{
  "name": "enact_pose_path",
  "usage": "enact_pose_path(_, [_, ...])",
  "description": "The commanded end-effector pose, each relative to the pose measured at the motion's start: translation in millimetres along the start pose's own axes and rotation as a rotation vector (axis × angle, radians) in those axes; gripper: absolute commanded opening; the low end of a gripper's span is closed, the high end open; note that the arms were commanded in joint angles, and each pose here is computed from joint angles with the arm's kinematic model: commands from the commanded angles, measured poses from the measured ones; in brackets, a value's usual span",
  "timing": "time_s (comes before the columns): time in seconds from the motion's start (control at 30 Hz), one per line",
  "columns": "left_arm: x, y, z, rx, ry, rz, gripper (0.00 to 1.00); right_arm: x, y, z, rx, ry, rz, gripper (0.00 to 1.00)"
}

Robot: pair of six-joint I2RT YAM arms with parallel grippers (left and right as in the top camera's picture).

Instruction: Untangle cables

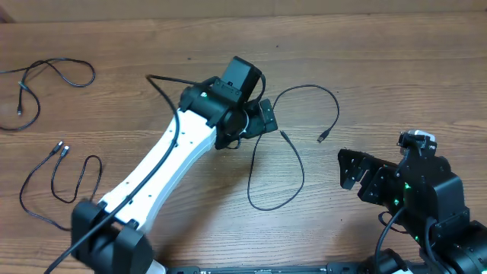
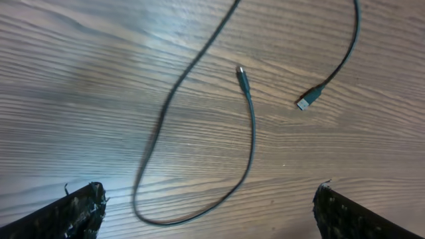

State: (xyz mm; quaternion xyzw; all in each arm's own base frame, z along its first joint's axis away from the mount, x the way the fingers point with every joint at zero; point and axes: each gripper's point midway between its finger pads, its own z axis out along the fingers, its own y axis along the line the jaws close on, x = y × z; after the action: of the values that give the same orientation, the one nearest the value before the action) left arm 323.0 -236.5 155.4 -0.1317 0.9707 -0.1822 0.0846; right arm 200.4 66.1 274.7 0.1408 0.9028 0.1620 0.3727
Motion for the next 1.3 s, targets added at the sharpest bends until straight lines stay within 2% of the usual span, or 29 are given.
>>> enact_pose_path(0.0, [15, -11, 27, 0.014, 0.074, -0.01, 0.99, -5, 2, -5, -0.008, -0.022, 0.003, 1.0])
enact_pose_path(0.17, [27, -22, 66, -0.012, 0.099, 0.043, 1.0, -5, 2, -5, -0.008, -0.022, 0.003, 1.0])
enact_pose_path(0.47, [32, 2, 109, -0.177, 0.073, 0.079, 0.99, -5, 2, -5, -0.008, -0.022, 0.003, 1.0])
enact_pose_path(0.6, [33, 5, 123, -0.205, 0.066, 0.134, 1.0, -6, 2, -5, -0.008, -0.022, 0.004, 1.0])
enact_pose_path(0.93, [20, 18, 130, -0.294, -0.015, 0.205, 0.99, -5, 2, -5, -0.008, -0.022, 0.003, 1.0])
enact_pose_path(1.13, [-3, 35, 121, -0.416, -0.136, 0.247, 1.0, -5, 2, -5, -0.008, -0.022, 0.003, 1.0])
enact_pose_path(1.27, [-2, 35, 121, -0.411, -0.131, 0.245, 0.85, -6, 2, -5, -0.008, -0.022, 0.004, 1.0])
